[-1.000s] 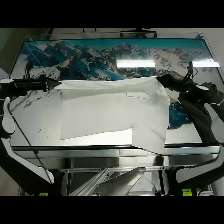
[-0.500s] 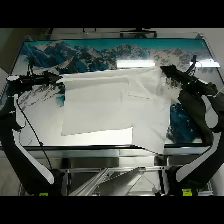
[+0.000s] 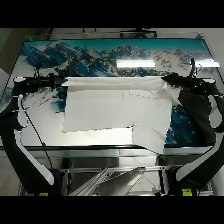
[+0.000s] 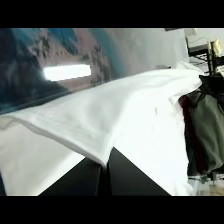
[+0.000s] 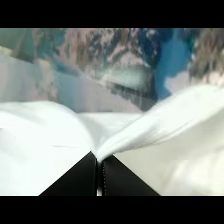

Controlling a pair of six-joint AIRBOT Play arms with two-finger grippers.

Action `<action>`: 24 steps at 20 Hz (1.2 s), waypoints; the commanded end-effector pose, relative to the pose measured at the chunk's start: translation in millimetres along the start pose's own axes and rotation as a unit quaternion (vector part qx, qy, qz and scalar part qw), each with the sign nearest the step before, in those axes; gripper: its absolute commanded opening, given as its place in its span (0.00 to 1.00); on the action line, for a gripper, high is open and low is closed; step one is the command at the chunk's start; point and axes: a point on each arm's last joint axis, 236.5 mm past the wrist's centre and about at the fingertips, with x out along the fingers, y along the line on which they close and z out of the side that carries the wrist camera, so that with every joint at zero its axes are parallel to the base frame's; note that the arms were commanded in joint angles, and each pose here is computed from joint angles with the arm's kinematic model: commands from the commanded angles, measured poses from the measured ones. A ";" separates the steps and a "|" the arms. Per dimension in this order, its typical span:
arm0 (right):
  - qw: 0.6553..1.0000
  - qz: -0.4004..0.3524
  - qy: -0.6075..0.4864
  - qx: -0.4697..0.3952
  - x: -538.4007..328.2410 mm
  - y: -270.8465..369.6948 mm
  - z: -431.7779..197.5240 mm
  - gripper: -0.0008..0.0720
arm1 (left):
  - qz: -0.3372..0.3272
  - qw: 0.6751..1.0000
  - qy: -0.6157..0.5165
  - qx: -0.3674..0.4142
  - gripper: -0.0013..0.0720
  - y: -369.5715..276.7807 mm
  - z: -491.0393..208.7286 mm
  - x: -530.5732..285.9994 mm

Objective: Fold the shirts.

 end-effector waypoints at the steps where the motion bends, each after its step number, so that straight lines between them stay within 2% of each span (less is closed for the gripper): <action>1: 0.996 -0.057 0.072 0.000 -5.8 -28.1 -33.3 0.04 | 0.033 0.998 0.045 0.006 0.03 13.1 -22.0 9.4; 7: 0.991 -0.088 0.098 -0.004 -5.3 -39.7 -45.6 0.04 | 0.045 0.998 0.042 0.006 0.03 17.7 -20.1 11.9; 8: 0.991 -0.089 0.098 -0.005 -4.0 -39.4 -45.4 0.11 | 0.043 0.998 0.045 0.006 0.05 16.3 -21.2 12.4; 9: 0.991 -0.089 0.097 -0.004 -3.3 -38.9 -45.0 0.37 | 0.039 0.998 0.051 0.003 0.21 13.0 -22.8 11.6; 10: 0.991 -0.089 0.097 0.007 -4.6 -36.6 -44.7 0.55 | 0.037 0.998 0.055 -0.019 0.42 8.3 -22.1 7.0; 11: 0.991 -0.086 0.096 0.016 -9.0 -32.5 -43.0 0.60 | 0.030 0.997 0.061 -0.037 0.42 0.5 -20.3 -3.6; 13: 0.992 -0.076 0.095 0.022 -28.1 -15.5 -36.1 0.61 | 0.021 0.994 0.083 -0.074 0.42 -17.1 -19.8 -34.8; 16: 0.993 -0.048 0.109 0.018 -68.1 23.0 -32.7 0.58 | 0.085 0.980 0.123 -0.132 0.42 -11.9 -48.9 -80.4; 17: 0.992 -0.040 0.118 0.021 -79.6 33.1 -35.3 0.47 | 0.114 0.973 0.137 -0.146 0.42 -5.3 -64.8 -89.6; 18: 0.991 -0.036 0.125 0.032 -91.3 41.1 -38.1 0.45 | 0.140 0.965 0.154 -0.161 0.42 -0.4 -85.2 -96.7; 20: 0.989 -0.024 0.141 0.047 -110.8 56.9 -49.0 0.46 | 0.168 0.951 0.186 -0.179 0.42 5.9 -128.1 -101.3; 24: 0.985 -0.037 0.153 0.071 -141.4 76.9 -93.0 0.46 | 0.169 0.940 0.208 -0.212 0.42 13.5 -209.9 -85.5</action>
